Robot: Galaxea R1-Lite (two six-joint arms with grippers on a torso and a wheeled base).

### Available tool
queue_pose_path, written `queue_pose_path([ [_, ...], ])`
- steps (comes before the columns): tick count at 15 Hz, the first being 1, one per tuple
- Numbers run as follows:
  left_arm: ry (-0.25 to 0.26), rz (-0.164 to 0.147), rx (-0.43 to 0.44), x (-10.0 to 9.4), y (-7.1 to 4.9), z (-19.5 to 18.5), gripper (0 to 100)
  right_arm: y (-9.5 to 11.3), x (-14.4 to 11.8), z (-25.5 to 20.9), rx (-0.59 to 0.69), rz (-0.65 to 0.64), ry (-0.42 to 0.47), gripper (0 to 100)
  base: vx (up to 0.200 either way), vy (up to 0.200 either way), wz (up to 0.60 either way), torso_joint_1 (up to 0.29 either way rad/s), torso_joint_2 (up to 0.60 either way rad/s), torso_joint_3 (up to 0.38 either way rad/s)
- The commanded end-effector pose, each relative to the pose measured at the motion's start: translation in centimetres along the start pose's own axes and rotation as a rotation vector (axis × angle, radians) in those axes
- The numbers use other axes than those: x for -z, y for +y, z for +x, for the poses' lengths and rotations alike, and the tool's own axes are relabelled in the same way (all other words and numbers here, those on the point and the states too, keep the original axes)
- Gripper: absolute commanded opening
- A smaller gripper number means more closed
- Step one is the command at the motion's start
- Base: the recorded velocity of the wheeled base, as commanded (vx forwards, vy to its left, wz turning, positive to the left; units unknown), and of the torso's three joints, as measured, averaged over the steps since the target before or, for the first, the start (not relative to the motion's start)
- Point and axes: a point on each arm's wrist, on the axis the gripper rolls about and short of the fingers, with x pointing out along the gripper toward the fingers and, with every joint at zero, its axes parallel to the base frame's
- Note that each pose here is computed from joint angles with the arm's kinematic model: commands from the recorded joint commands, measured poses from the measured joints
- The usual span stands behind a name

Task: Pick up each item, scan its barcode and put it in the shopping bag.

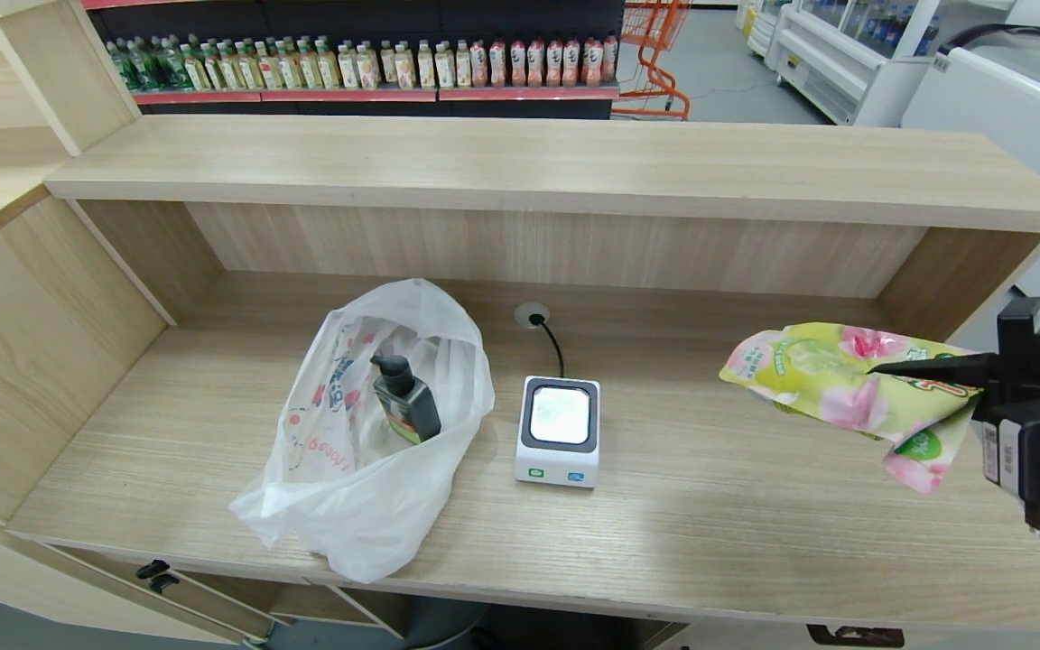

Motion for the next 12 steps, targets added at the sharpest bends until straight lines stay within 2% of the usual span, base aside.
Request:
queue_pose_path([
  [1, 0.0, 0.0, -0.001, 0.0, 0.0, 0.0, 100, 0.0, -0.1, -0.5, 0.008, -0.023, 0.01, 0, 0.0, 0.0, 0.0, 0.0, 0.0, 0.0],
  [5, 0.0, 0.003, 0.001, 0.0, 0.0, 0.0, 100, 0.4, -0.1, -1.4, -0.007, -0.04, 0.046, 0, 0.0, 0.0, 0.0, 0.0, 0.0, 0.0],
  [12, 0.0, 0.003, -0.001, 0.0, 0.0, 0.0, 100, 0.9, -0.5, -1.4, -0.048, -0.002, -0.023, 0, 0.0, 0.2, 0.0, 0.002, 0.0, 0.002],
])
